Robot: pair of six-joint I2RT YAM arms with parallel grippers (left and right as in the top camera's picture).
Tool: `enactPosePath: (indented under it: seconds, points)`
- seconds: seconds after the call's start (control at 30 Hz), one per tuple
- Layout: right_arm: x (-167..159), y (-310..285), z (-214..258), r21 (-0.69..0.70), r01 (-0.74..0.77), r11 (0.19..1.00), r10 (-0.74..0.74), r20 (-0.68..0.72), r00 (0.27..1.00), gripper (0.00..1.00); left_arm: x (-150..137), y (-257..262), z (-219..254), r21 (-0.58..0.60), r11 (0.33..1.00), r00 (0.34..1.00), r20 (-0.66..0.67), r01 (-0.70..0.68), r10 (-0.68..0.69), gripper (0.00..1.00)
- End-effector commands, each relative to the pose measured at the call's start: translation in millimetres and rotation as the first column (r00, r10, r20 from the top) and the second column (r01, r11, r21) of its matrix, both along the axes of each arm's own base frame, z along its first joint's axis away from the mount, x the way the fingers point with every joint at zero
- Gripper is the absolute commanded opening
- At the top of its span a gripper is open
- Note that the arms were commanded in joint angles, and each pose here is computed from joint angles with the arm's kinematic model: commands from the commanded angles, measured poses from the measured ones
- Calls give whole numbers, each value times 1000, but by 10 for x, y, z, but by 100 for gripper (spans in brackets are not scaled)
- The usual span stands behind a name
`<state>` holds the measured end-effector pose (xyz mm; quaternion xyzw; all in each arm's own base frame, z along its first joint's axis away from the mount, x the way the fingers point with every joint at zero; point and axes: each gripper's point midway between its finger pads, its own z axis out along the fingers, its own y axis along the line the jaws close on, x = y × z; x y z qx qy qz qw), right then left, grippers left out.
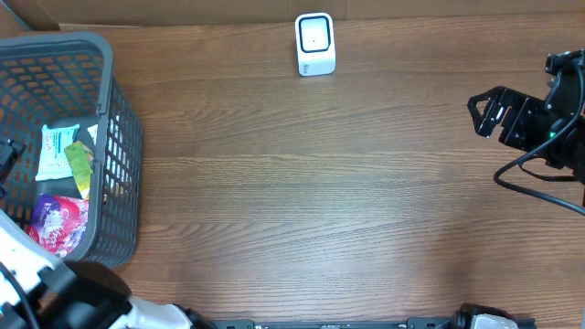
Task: Scan the item barcode
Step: 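Raise the left arm and move the left gripper over the basket, then lower the left gripper into the basket and grasp the green snack bar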
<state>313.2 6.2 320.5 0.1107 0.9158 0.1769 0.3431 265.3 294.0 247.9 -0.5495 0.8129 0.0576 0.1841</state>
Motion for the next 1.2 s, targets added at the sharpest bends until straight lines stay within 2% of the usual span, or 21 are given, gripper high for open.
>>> enactPosePath:
  seconds: [0.0, 0.17, 0.33, 0.47, 0.77, 0.97, 1.1, 1.13, 1.17]
  points:
    - [-11, -19, 81, -27, 5, 1000, -4, 22, 1000, 100, 101, 27, -230, -42, 999, 999, -41, -14, 12, 75]
    - [-9, -19, 83, -27, 5, 1000, -4, 24, 1000, 100, 234, 58, -428, 5, 1000, 990, -138, 13, -13, 73]
    - [17, -24, 90, -28, 5, 1000, -4, 30, 1000, 100, 467, 7, -401, 111, 989, 979, -191, 99, -76, 74]
    - [26, -23, 77, -27, 4, 1000, -3, 26, 1000, 100, 562, 2, -469, 179, 975, 959, -274, 130, -77, 71]
    - [24, -5, 65, -15, -1, 1000, 1, 19, 1000, 100, 673, -41, -1147, 59, 990, 921, -377, 128, -97, 64]
    - [18, -4, 59, -14, -1, 1000, 1, 15, 1000, 100, 925, -165, -1551, -68, 966, 906, -337, 249, -257, 63]
    - [26, -5, 50, -14, -1, 1000, 1, 12, 1000, 100, 985, -208, -1737, -101, 956, 891, -346, 275, -293, 63]
    - [25, -5, 49, -14, -1, 1000, 1, 12, 1000, 100, 977, -214, -1771, -107, 956, 889, -352, 272, -293, 62]
    - [27, -6, 48, -13, -1, 1000, 1, 12, 1000, 100, 958, -217, -1810, -115, 959, 887, -362, 261, -285, 56]
